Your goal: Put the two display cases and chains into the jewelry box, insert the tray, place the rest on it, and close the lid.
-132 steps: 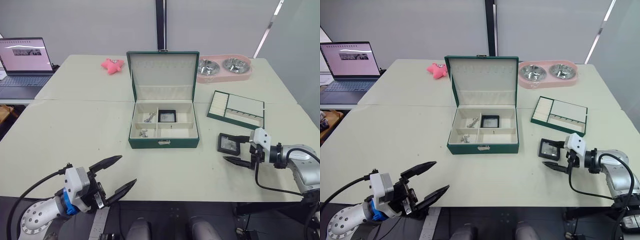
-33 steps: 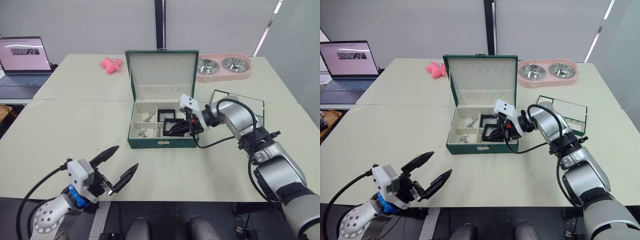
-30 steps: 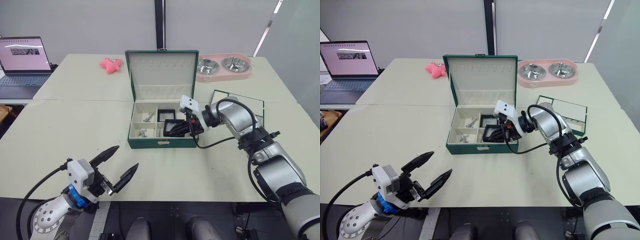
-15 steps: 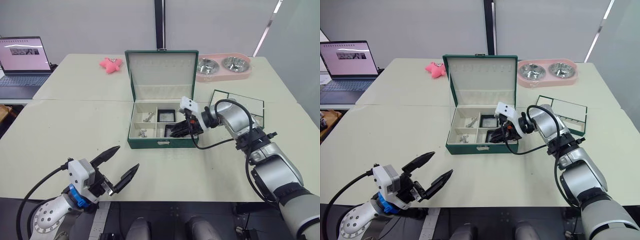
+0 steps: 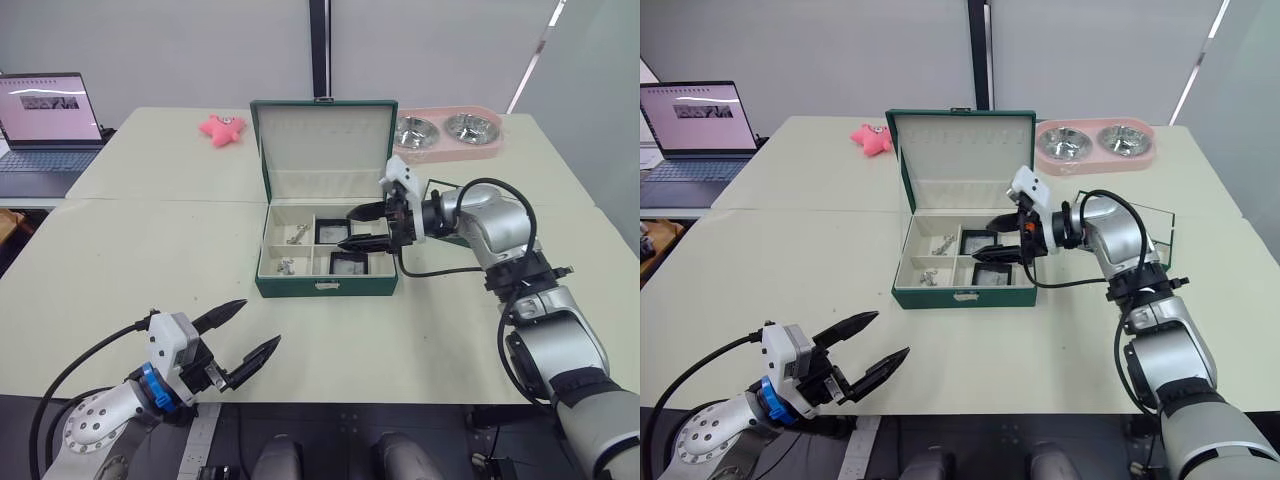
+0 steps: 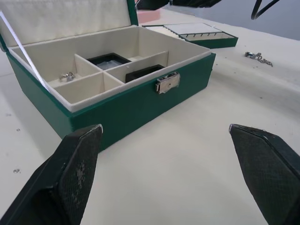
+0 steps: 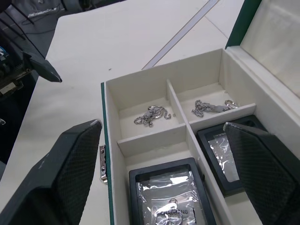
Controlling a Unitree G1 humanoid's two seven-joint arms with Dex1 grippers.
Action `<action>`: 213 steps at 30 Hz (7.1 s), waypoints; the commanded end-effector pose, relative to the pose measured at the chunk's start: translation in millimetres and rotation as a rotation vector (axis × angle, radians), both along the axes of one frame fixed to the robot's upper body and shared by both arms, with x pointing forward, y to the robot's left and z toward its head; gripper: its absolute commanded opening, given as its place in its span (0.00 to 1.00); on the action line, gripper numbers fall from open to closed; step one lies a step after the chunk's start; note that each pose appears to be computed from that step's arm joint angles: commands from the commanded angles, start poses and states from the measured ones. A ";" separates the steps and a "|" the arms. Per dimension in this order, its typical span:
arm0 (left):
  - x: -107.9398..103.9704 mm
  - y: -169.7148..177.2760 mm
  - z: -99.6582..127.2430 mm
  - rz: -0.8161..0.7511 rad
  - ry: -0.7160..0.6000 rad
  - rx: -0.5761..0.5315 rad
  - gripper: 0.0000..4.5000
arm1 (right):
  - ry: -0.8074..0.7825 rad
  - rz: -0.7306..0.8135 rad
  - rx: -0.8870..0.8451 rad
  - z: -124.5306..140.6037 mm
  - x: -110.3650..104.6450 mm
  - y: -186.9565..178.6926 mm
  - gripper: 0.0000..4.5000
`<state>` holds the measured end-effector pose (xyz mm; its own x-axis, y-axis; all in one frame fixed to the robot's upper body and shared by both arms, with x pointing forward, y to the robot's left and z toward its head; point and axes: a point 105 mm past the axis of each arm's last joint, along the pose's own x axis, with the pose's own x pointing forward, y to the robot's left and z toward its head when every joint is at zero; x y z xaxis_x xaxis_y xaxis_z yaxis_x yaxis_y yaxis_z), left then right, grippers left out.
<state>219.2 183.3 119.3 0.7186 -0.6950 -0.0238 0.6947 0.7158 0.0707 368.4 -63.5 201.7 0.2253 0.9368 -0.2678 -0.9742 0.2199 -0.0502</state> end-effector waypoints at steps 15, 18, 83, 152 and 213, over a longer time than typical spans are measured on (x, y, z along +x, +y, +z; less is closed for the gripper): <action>38.7 92.5 24.4 0.304 -0.018 0.010 1.00 | -0.074 -0.564 0.203 -18.9 -37.6 -174.3 0.99; 46.0 107.4 30.2 0.378 -0.043 0.001 1.00 | -0.066 -0.664 0.183 -34.3 -48.2 -196.4 0.99; 38.0 54.3 28.5 0.108 -0.072 0.034 1.00 | -0.154 -0.810 0.102 -51.6 -44.2 -247.6 0.99; -9.2 -33.3 9.9 -0.306 -0.119 -0.005 1.00 | -0.153 -0.636 -0.285 -65.7 45.4 -197.0 0.01; -26.2 -2.6 12.3 0.158 -0.153 -0.103 1.00 | -0.242 0.142 -0.253 -1.8 -62.6 -11.6 0.01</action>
